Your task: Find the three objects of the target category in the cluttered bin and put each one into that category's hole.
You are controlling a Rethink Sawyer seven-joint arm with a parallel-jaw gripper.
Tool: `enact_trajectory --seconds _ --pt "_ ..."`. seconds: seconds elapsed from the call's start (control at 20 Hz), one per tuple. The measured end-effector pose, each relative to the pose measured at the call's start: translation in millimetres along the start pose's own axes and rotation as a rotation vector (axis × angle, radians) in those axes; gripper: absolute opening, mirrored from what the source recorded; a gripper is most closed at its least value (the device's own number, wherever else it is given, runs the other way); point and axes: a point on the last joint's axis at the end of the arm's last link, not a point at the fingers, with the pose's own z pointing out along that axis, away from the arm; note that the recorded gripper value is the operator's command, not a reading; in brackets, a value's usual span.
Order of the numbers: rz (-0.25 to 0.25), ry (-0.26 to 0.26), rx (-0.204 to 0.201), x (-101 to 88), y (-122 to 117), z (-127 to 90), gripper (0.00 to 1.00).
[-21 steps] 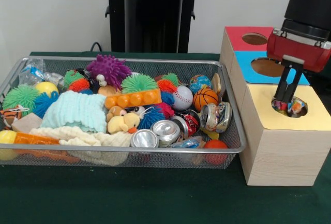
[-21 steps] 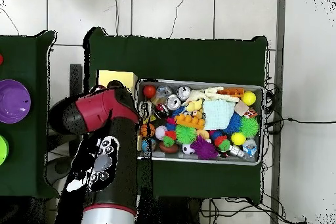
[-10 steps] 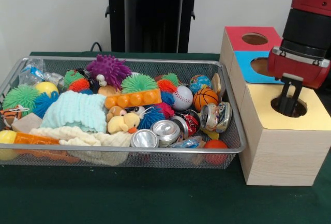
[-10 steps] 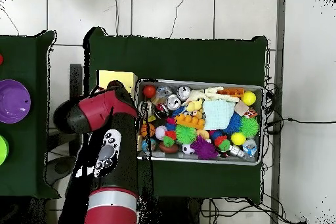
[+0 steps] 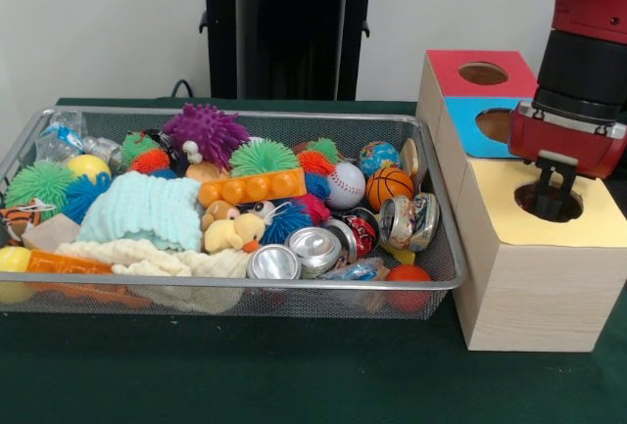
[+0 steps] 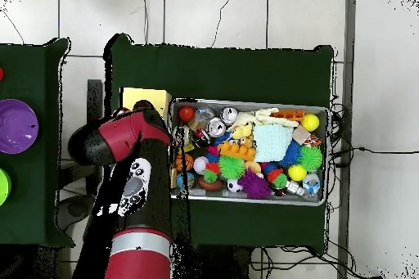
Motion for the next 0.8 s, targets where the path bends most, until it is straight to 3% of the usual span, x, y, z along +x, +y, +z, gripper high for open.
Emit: enact_trajectory --seconds 0.8 --pt "0.005 0.005 -0.007 -0.7 0.7 -2.4 0.00"
